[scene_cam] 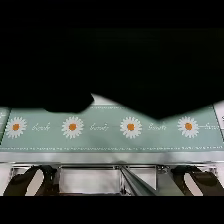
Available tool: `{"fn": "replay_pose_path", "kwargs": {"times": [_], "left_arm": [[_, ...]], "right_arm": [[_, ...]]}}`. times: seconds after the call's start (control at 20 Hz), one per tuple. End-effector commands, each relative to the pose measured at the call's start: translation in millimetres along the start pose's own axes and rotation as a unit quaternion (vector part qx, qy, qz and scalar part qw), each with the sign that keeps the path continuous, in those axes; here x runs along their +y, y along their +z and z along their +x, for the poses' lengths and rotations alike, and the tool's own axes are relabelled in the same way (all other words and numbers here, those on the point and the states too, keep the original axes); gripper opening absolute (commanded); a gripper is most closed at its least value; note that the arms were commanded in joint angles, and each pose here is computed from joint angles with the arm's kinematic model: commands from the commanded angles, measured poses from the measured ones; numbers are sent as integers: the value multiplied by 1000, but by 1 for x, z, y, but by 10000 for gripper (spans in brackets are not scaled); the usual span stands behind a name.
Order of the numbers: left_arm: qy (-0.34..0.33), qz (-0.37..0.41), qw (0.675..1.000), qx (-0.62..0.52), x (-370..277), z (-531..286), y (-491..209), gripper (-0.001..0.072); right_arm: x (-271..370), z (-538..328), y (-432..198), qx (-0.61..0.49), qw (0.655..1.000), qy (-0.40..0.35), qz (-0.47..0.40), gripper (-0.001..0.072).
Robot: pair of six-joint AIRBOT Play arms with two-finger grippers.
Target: Fold the shirts.
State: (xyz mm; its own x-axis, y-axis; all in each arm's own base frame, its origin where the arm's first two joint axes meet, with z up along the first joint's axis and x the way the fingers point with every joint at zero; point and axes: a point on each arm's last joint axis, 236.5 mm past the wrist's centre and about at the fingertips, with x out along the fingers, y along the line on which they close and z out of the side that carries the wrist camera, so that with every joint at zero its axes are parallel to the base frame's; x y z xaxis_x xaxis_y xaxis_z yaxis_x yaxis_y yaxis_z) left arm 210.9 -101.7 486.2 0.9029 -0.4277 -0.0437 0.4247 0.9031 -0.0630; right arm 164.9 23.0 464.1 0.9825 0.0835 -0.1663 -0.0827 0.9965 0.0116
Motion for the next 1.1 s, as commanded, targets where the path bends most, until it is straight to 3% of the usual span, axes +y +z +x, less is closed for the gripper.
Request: {"fn": "replay_pose_path", "kwargs": {"times": [0.0, 0.2, 0.35, 0.7, 0.9, 1.05], "left_arm": [[61, 0, 993, 104, 17, -32, -65, 25], [88, -68, 945, 308, 43, -25, -199, 25], [92, -121, 911, 384, 61, 10, -290, 25], [94, -278, 891, 346, 107, 165, -435, 26], [118, -293, 879, 356, 151, 242, -469, 26], [102, -296, 876, 366, 161, 285, -468, 28]], "right_arm": [[-16, -17, -32, 52, 998, -39, 17, 24], [-24, 28, -76, 125, 991, -44, 28, 24], [-31, 90, -136, 201, 978, -44, 38, 24], [-38, 283, -284, 342, 936, -18, 82, 24], [-43, 379, -353, 395, 911, -16, 116, 24], [-24, 428, -378, 410, 891, 7, 196, 28]]}}
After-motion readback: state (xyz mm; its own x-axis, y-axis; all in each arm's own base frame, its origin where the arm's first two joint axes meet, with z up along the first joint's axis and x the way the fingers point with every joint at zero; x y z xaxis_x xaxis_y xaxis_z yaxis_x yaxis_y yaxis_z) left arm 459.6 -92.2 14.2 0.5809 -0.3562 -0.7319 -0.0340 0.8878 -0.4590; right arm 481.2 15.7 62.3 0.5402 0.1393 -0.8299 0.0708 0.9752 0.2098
